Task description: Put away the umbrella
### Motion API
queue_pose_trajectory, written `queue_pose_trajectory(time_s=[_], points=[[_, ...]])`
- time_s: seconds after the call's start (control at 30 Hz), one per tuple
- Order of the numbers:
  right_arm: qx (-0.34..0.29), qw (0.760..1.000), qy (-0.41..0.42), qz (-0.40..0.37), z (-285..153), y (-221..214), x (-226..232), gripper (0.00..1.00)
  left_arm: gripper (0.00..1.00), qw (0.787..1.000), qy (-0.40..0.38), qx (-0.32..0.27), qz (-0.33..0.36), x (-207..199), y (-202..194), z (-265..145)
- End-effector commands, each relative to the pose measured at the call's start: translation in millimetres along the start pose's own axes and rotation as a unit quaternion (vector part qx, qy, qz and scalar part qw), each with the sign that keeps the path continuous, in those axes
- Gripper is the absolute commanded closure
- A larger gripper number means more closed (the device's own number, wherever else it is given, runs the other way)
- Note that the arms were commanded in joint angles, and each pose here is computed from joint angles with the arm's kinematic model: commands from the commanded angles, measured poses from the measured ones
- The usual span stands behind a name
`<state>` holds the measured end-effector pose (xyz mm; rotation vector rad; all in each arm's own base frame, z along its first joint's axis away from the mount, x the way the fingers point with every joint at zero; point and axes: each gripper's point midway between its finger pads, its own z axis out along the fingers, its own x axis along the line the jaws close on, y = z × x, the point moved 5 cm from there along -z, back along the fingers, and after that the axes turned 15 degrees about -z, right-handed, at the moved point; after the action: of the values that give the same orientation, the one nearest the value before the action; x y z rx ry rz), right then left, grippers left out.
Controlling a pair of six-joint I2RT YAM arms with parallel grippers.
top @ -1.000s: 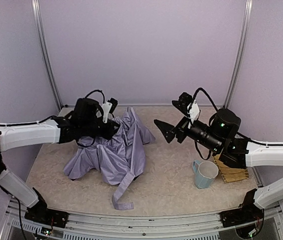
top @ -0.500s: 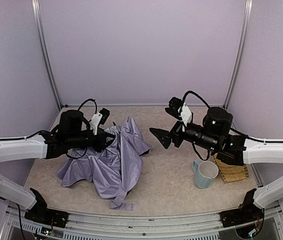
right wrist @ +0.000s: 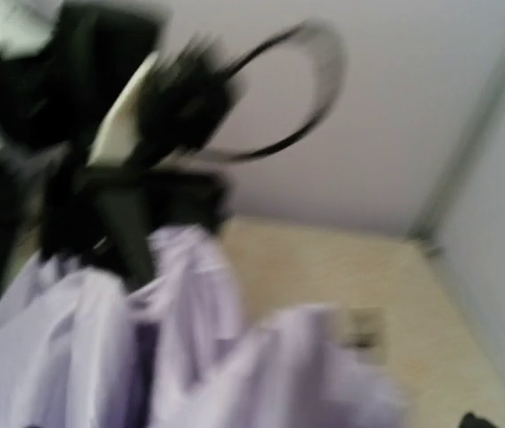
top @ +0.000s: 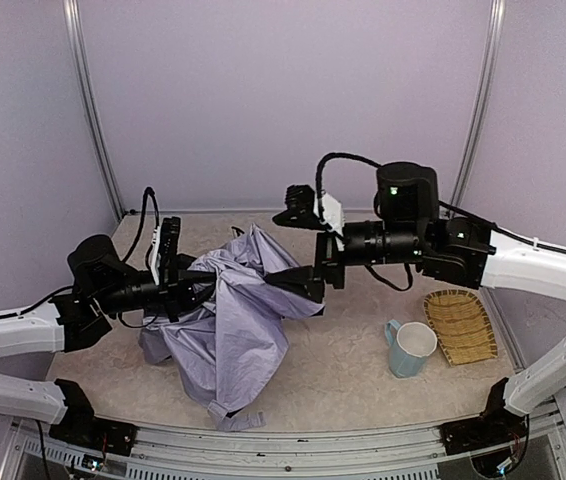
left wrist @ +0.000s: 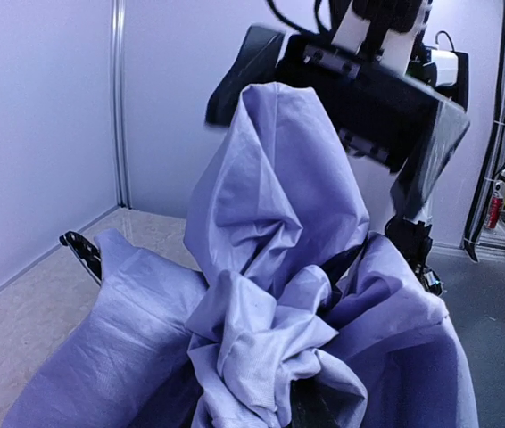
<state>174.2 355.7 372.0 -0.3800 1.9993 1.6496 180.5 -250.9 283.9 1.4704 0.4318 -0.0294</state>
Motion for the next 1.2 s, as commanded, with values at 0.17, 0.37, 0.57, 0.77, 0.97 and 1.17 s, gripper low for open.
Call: queue_pose_trajectory(time_s=[0.17,0.37,0.57,0.77,0.97,1.17], points=[[0.103,0.980,0.167,0.030,65,-65,56,0.00,1.00,0.988,-0.106,-0.082,0.075,-45,31,2],[0.022,0.987,0.155,0.045,97,-55,54,0.00,1.00,0.985,-0.140,-0.072,0.067,-55,22,19],[-0.050,0.982,0.170,0.061,104,-44,58,0.13,1.00,0.981,-0.163,-0.090,0.051,-58,17,30],[-0.046,0.983,0.168,0.064,94,-41,57,0.52,1.00,0.986,-0.135,-0.093,0.042,-47,16,42],[0.010,0.988,0.133,0.073,69,-59,52,0.73,0.60,0.994,-0.056,-0.084,0.043,-24,12,41],[0.045,0.991,0.096,0.079,40,-74,43,0.89,0.21,0.996,0.004,-0.068,0.053,-4,13,32]])
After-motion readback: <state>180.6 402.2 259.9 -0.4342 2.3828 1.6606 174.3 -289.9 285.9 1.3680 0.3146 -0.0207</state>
